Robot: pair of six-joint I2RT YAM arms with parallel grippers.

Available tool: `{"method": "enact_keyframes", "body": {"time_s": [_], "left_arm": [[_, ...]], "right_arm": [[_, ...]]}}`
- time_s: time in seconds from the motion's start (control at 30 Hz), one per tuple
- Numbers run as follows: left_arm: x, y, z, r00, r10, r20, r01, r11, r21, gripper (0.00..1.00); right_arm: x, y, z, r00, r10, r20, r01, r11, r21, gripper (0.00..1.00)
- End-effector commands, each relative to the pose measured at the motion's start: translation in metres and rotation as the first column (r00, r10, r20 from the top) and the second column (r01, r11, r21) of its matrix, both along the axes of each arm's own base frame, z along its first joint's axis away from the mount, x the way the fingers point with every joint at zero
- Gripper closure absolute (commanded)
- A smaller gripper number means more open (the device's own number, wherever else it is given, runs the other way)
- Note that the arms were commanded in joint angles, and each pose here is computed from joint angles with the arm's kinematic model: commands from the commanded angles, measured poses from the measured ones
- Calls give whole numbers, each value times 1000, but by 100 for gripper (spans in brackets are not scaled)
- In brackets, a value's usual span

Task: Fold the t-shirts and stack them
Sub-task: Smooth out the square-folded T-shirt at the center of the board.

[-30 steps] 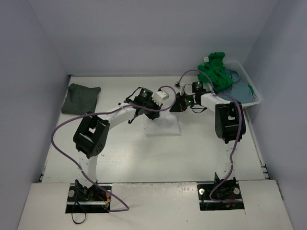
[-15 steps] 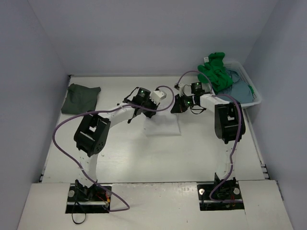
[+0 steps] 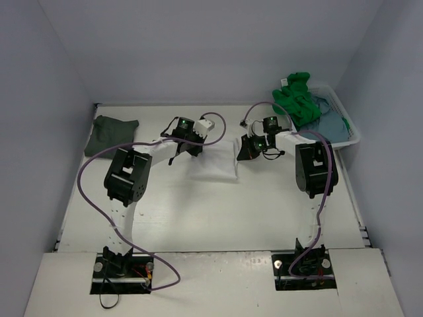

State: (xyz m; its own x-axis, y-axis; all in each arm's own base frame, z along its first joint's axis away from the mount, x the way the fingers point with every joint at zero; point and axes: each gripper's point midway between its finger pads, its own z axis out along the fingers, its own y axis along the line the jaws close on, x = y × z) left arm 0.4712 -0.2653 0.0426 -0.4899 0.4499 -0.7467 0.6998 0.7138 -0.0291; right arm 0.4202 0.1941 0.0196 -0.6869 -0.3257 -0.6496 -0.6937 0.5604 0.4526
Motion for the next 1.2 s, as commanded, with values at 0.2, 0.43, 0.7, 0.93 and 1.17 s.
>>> {"method": "enact_keyframes", "body": {"time_s": [0.2, 0.43, 0.7, 0.93, 1.17], "left_arm": [[15, -13, 70, 994, -12, 107, 22, 995, -97, 100], [10, -14, 136, 989, -11, 145, 34, 988, -153, 83], [13, 18, 174, 984, 32, 176, -9, 992, -129, 81], [8, 42, 140, 994, 58, 97, -49, 995, -91, 93], [-4, 38, 110, 999, 43, -30, -46, 994, -97, 97]], "right_arm": [[11, 2, 35, 995, 12, 104, -10, 1000, -19, 100], [12, -3, 65, 987, 14, 162, -4, 998, -64, 100], [13, 15, 98, 979, 44, 199, -33, 998, -58, 100], [5, 59, 90, 976, 129, 177, -123, 991, -46, 100], [13, 88, 73, 976, 161, 149, -160, 987, -19, 100]]}}
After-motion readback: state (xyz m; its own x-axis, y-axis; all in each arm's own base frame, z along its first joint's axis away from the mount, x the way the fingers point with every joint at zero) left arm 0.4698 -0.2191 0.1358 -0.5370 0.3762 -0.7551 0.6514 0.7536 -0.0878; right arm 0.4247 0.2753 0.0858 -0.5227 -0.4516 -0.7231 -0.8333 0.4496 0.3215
